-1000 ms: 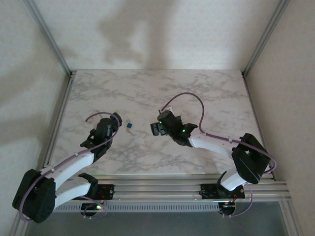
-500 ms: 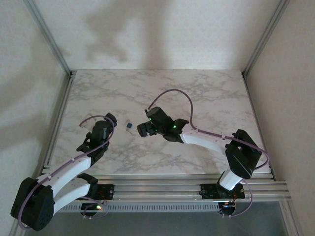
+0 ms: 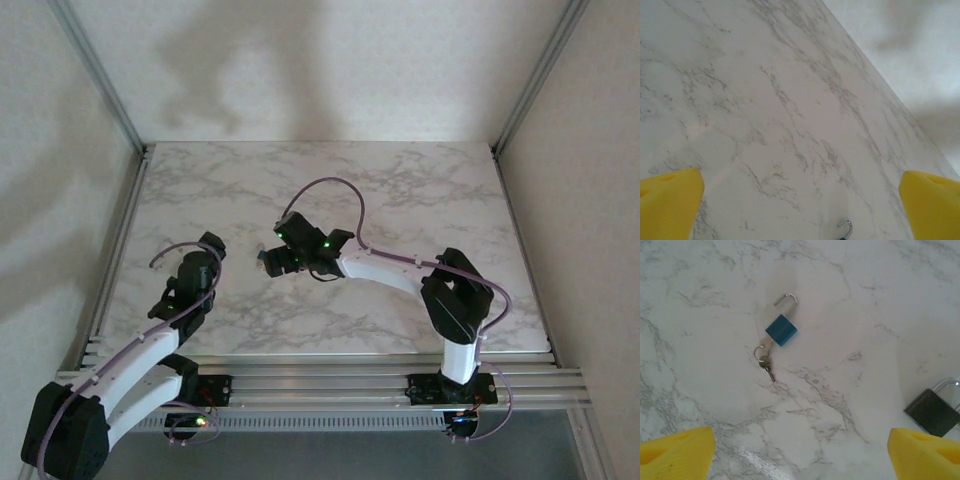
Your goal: Lock with the key
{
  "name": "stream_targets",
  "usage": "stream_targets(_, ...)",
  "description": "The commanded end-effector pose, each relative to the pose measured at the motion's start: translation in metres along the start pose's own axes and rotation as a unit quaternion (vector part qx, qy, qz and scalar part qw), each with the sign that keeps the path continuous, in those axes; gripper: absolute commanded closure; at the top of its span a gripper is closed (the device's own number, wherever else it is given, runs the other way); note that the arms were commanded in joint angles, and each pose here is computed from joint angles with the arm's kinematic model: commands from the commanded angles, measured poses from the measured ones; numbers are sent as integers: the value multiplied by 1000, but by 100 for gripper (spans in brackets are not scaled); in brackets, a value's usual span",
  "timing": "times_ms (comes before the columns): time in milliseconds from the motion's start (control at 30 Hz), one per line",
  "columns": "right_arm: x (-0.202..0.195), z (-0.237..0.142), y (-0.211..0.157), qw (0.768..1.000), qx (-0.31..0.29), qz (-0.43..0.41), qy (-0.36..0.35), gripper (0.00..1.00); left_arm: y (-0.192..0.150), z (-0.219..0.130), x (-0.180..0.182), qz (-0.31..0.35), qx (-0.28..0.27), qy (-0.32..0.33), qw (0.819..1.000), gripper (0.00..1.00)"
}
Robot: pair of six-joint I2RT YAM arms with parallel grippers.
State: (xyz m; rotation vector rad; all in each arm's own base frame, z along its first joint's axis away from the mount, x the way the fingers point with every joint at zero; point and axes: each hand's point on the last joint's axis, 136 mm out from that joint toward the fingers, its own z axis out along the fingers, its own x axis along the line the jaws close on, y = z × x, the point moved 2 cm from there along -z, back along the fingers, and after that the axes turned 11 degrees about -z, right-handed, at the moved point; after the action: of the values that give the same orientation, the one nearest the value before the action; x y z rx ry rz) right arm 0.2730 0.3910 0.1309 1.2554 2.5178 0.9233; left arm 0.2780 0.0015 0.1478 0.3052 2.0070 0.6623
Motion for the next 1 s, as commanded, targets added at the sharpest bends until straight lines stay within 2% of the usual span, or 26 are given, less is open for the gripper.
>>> stream_targets(0,5,4,1,999,22,44,-8,13,8,-2,13,-13,-23,15,1000,0)
stream_targets(567,19,52,17,991,59,104,-67,17,13,-6,14,-27,-31,5,999,0)
stream_targets(700,21,65,18,988,66,119,-78,23,14,-7,14,-28,-32,4,999,0)
stream_targets(900,27,82,22,986,76,124,-84,24,16,-9,15,-33,-34,0,999,0)
stream_targets(967,29,87,22,986,80,123,-83,28,16,-9,15,-34,-34,-1,999,0)
